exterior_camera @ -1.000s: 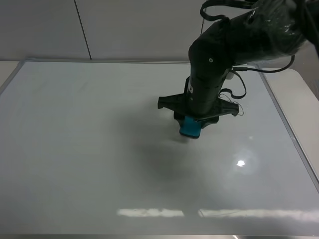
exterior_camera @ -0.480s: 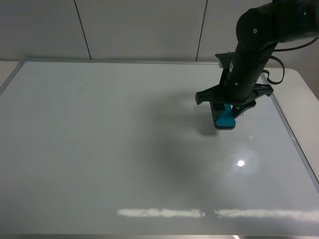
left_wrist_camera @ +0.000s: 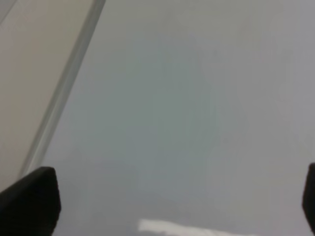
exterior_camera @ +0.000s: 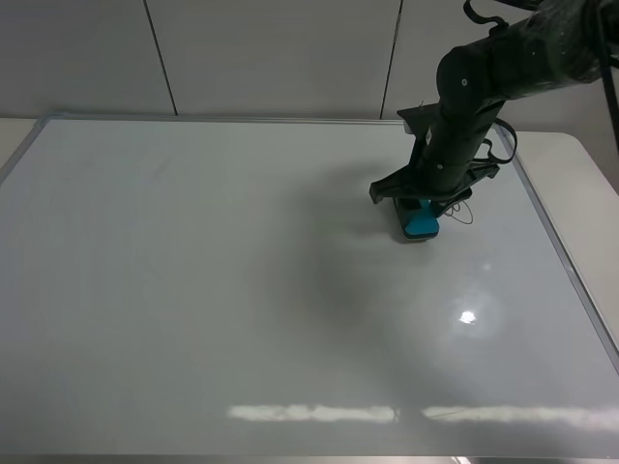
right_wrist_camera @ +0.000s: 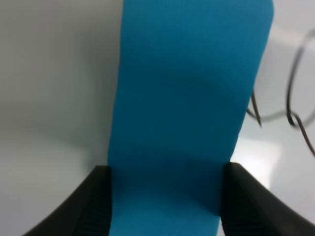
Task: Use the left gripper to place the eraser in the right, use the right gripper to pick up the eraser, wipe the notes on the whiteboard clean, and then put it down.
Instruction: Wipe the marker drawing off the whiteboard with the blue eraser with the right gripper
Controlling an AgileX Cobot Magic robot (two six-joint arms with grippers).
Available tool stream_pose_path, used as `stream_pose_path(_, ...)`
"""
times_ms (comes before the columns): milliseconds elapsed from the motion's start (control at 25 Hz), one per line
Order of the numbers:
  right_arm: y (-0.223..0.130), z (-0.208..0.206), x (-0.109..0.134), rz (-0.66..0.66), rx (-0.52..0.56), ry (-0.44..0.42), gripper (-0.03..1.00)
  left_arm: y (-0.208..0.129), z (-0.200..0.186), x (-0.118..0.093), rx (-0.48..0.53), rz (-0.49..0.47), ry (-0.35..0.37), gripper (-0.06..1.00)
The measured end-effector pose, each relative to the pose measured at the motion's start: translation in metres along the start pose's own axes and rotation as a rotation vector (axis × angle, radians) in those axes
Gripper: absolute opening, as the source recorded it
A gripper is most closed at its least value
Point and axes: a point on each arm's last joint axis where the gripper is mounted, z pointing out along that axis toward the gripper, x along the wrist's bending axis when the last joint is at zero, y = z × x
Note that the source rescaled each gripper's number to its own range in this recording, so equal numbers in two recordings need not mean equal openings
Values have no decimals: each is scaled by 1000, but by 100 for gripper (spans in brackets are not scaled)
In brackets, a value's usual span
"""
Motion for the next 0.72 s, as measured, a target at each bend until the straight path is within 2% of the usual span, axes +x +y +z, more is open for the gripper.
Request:
stream_pose_path(240,12,3,2,-63,-17,2,3,0,0,0,0,0,0,100)
stream_pose_path(400,8,18,2,-70,39,-6,3,0,0,0,0,0,0,100)
stream_pose_path(720,8,19,0,-87,63,-21,3,0,0,0,0,0,0,100)
